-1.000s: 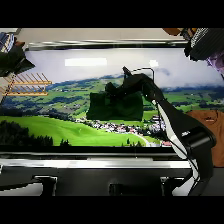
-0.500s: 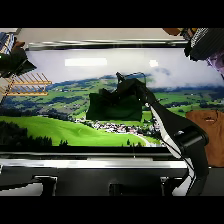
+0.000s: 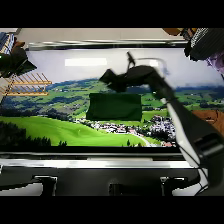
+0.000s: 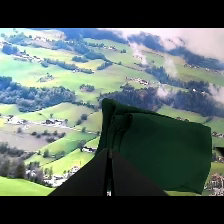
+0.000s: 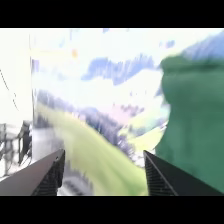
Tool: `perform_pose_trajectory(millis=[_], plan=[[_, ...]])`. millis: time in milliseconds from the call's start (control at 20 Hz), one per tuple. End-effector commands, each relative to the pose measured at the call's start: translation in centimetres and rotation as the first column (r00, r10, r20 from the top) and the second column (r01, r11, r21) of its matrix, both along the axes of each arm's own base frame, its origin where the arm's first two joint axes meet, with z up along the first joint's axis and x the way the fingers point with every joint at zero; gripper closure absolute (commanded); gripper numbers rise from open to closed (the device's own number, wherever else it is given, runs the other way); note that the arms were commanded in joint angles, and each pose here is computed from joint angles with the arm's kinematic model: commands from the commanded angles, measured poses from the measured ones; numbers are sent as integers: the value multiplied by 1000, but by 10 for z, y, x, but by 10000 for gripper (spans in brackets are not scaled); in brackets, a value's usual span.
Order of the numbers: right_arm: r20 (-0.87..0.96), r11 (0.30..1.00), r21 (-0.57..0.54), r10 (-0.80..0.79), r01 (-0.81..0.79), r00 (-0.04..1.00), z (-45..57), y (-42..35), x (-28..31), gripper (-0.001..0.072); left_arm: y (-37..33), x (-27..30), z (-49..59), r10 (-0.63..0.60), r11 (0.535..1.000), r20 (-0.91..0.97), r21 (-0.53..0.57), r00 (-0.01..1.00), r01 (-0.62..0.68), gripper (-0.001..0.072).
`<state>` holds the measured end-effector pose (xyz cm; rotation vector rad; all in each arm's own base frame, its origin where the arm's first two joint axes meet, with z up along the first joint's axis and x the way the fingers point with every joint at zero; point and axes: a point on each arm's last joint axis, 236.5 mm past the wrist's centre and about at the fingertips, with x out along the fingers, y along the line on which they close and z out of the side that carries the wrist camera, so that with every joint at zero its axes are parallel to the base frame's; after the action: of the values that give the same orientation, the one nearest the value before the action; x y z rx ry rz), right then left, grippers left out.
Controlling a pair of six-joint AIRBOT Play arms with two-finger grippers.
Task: Fold the clothes and pants, and hang the long-sleeved shirts on hangers.
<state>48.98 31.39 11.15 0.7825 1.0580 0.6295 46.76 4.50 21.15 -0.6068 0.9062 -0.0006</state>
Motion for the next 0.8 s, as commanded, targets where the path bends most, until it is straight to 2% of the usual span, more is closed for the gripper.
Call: perform_pose_trajectory(millis=[0, 150, 300, 500, 750], plan=[[30, 993, -108, -46, 49, 999, 13, -109, 13, 152, 0, 0, -1, -1, 1000, -2, 0, 1000, 1, 691], [-60, 985, -150, -95, 85, 994, -22, -206, 12, 151, -1, -1, -1, -4, 1000, -4, 1, 1000, 4, 690], [-179, 990, -117, -104, 84, 978, -80, -252, -6, 151, 0, -1, -1, -17, 1000, 0, 12, 1000, 17, 690], [-312, 1000, -18, -26, 22, 950, -153, -240, -40, 151, 0, -1, -1, -16, 1000, 0, 12, 1000, 16, 690], [-341, 997, 70, 1, 25, 940, -191, -214, -41, 153, 0, -1, -1, -16, 1000, 0, 12, 1000, 16, 690]])
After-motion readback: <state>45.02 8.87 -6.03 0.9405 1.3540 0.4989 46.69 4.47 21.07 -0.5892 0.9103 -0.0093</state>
